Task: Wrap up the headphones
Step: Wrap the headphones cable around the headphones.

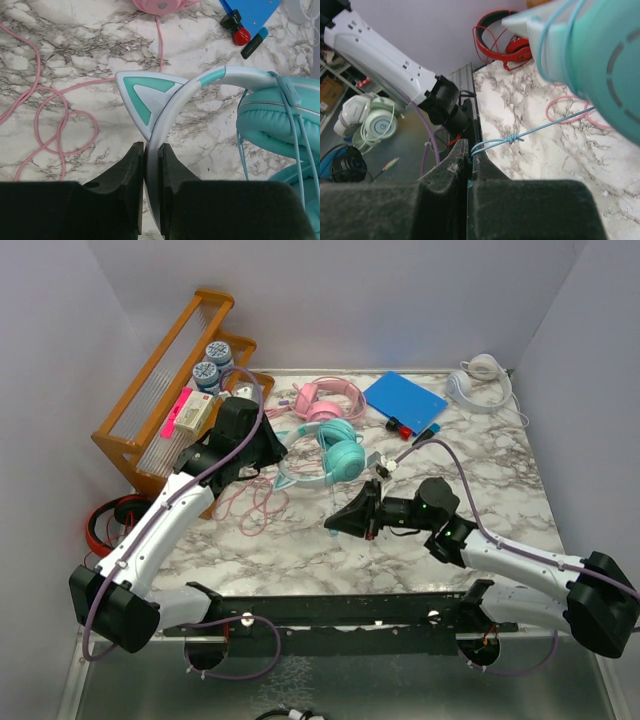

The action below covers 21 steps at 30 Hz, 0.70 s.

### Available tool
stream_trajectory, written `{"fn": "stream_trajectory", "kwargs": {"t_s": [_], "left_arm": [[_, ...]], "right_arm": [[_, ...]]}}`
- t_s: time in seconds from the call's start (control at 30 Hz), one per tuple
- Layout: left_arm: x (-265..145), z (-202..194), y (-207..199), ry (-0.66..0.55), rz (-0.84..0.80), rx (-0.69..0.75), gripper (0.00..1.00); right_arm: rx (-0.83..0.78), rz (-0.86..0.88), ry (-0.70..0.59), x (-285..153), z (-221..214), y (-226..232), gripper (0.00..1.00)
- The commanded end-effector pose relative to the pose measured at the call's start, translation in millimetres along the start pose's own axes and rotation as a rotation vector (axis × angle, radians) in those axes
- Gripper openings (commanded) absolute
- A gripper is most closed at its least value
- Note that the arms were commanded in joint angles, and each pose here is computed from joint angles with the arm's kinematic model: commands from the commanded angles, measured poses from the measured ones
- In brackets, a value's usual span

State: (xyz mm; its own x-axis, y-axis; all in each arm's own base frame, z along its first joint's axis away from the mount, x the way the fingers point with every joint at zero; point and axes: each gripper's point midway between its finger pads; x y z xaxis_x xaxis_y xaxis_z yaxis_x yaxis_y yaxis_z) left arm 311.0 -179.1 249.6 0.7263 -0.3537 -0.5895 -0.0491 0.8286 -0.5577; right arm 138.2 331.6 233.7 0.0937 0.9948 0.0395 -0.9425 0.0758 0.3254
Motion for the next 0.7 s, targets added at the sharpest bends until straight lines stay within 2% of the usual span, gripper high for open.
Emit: {"fn": "stream_trajectory", "kwargs": {"t_s": [0.0,0.2,0.33,0.43,0.57,0.67], "left_arm": [[-5,41,-5,-0.236,-0.051,-0.11,0.0],[-6,37,11,-0.349,-0.085,-0.114,0.0],[-5,30,14,-0.372,-0.11,-0.11,0.0],[-4,26,15,-0.383,-0.127,-0.112,0.0],[-4,22,18,-0.392,-0.119,-0.103,0.0],[-3,20,20,-0.392,-0.112,-0.09,0.0]], "right_arm": [[0.07,-0.032,-0.02,13,20,-2,0.03],[0.206,-0.086,-0.061,37,46,-17,0.06],[0.339,-0.062,-0.099,57,53,-24,0.06],[0.416,-0.038,-0.125,72,59,-30,0.11],[0.509,-0.107,-0.175,83,61,-51,0.12],[0.543,-0.164,-0.244,80,67,-63,0.18]]}}
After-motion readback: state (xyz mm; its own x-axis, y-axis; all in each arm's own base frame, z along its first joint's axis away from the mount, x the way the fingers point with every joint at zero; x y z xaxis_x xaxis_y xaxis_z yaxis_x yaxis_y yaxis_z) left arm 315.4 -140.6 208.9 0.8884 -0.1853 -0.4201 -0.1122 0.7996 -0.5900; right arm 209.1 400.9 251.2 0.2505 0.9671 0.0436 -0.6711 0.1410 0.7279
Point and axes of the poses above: each gripper's point midway between its finger pads, its own x axis out along the fingers, its own y axis along the line the jaws close on, z = x × y, and after that the axes turned 7 degrees about -x, right-handed
